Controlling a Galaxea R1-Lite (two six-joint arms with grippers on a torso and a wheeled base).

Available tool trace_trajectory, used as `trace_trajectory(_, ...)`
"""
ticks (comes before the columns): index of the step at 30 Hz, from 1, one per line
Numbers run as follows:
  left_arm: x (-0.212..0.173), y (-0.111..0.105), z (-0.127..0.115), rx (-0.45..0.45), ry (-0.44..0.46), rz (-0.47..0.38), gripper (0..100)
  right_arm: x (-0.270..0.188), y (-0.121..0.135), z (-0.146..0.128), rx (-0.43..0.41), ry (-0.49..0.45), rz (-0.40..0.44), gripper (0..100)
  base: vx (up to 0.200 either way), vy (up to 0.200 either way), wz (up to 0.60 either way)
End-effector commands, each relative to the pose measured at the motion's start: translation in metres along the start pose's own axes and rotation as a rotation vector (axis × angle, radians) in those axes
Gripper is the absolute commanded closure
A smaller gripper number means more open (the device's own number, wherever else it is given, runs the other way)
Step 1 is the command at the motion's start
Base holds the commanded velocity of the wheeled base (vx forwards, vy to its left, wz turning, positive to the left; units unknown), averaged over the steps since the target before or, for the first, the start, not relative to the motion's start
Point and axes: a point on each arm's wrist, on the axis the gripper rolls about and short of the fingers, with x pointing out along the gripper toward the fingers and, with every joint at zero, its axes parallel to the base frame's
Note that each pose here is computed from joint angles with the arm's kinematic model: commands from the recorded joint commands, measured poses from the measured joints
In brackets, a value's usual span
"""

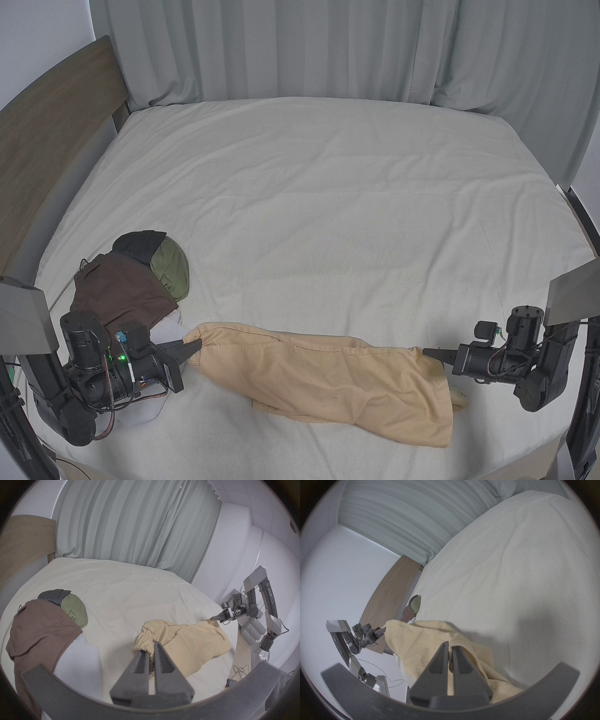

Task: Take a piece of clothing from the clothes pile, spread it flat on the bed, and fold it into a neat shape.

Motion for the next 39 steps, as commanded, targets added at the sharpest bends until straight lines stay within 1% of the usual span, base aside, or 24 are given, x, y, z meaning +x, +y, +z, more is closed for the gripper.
trace_trajectory(1, 0.0, 0.001, 0.003, 0.004, -0.014, 0.003, 100, -0.012, 0.013, 0.012, 0.004, -0.048, 0.024, 100, 0.0, 0.0, 0.0)
trace_trajectory(4, 0.0, 0.001, 0.003, 0.005, -0.015, 0.004, 100, -0.023, 0.028, 0.022, 0.025, -0.076, 0.07, 100, 0.0, 0.0, 0.0)
trace_trajectory(6, 0.0, 0.001, 0.003, 0.005, -0.015, 0.003, 100, -0.029, 0.034, 0.024, 0.03, -0.076, 0.101, 100, 0.0, 0.0, 0.0)
trace_trajectory(8, 0.001, 0.001, 0.003, 0.006, -0.017, 0.003, 100, -0.038, 0.041, 0.023, 0.034, -0.062, 0.14, 100, 0.0, 0.0, 0.0)
trace_trajectory(10, 0.001, 0.001, 0.003, 0.006, -0.017, 0.003, 100, -0.041, 0.042, 0.022, 0.035, -0.054, 0.151, 100, 0.0, 0.0, 0.0)
trace_trajectory(12, 0.0, 0.001, 0.003, 0.005, -0.017, 0.004, 100, -0.046, 0.044, 0.016, 0.046, -0.019, 0.174, 100, 0.0, 0.0, 0.0)
trace_trajectory(14, 0.0, 0.001, 0.003, 0.005, -0.015, 0.004, 100, -0.045, 0.044, 0.013, 0.053, -0.005, 0.173, 100, 0.0, 0.0, 0.0)
trace_trajectory(25, 0.0, 0.001, 0.003, 0.006, -0.017, 0.003, 100, -0.04, 0.041, 0.012, 0.055, 0.004, 0.169, 100, 0.0, 0.0, 0.0)
trace_trajectory(26, 0.0, 0.001, 0.003, 0.006, -0.017, 0.003, 100, -0.039, 0.041, 0.011, 0.055, 0.006, 0.17, 0, 0.0, 0.0, 0.0)
trace_trajectory(39, 0.0, 0.0, 0.004, 0.007, -0.018, 0.001, 100, -0.013, 0.034, 0.006, 0.061, 0.053, 0.186, 0, 0.0, 0.0, 0.0)
